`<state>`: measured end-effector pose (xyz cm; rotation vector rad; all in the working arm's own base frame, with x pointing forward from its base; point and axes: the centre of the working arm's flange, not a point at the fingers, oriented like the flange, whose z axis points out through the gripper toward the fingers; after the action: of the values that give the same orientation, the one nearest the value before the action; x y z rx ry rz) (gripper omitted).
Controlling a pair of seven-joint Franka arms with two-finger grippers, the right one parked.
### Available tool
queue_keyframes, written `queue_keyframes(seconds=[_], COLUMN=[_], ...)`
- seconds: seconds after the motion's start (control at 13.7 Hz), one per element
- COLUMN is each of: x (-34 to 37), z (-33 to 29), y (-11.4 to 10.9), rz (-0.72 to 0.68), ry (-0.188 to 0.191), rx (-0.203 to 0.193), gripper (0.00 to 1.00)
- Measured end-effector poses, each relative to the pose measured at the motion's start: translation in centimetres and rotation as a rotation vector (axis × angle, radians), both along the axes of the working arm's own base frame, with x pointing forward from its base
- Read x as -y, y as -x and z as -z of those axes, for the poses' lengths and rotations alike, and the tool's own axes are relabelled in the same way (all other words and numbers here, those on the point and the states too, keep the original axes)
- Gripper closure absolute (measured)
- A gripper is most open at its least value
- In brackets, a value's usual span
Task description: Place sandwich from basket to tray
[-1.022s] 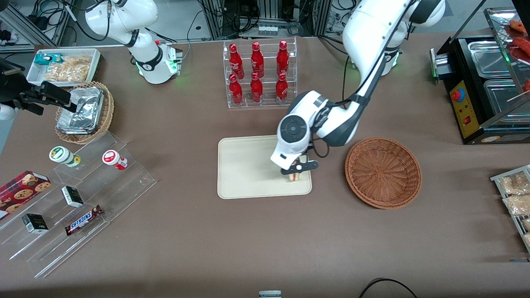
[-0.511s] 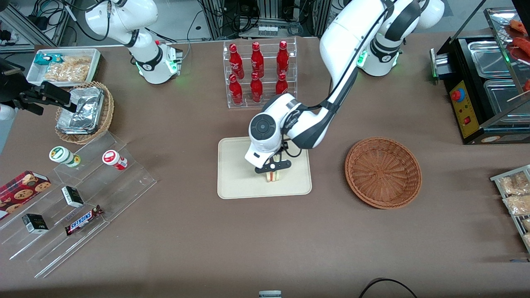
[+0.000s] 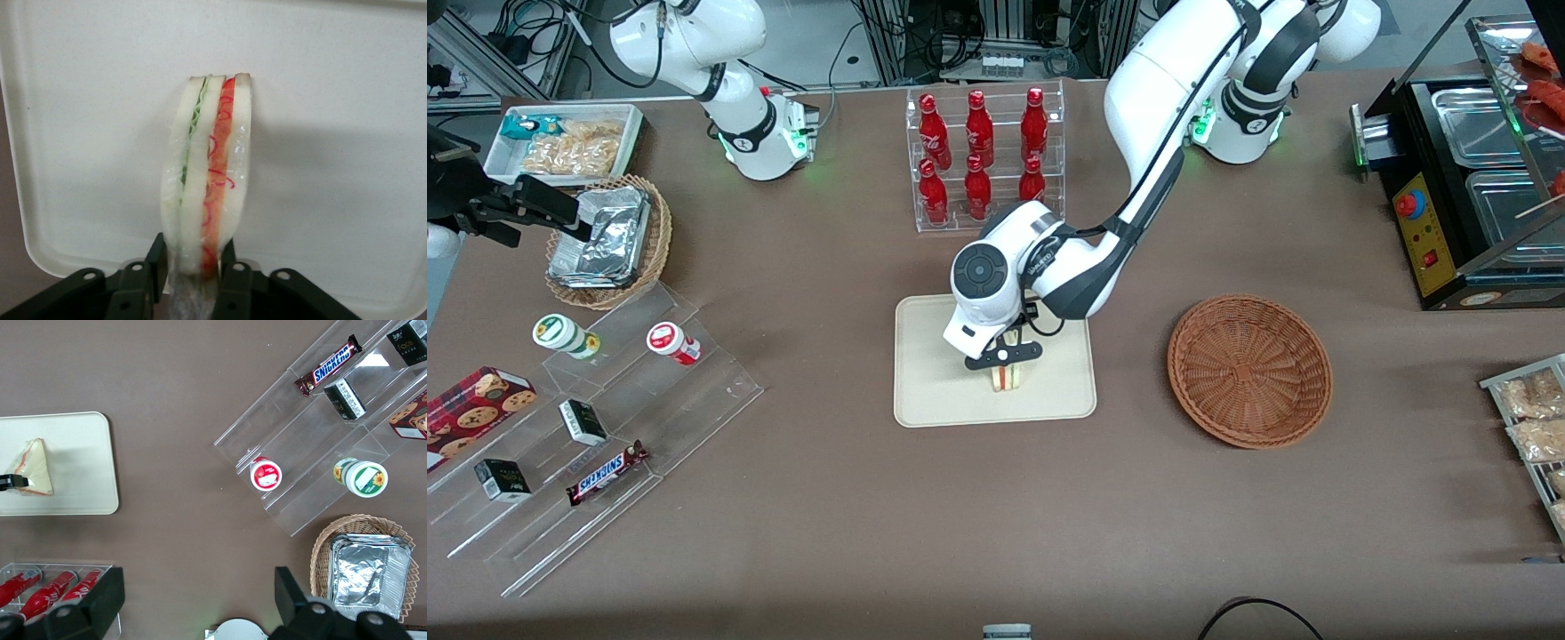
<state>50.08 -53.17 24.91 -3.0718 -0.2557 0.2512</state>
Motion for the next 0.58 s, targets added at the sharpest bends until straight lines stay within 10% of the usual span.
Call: queue_keyframes(seconds=[0.36, 0.58], x=[0.0, -0.9], z=[-4.3, -8.6], y=[-1.1, -1.1], rz=[-0.01, -0.013], ry=[0.034, 0.028], rx=[0.046, 0.052], gripper=[0.06, 0.0])
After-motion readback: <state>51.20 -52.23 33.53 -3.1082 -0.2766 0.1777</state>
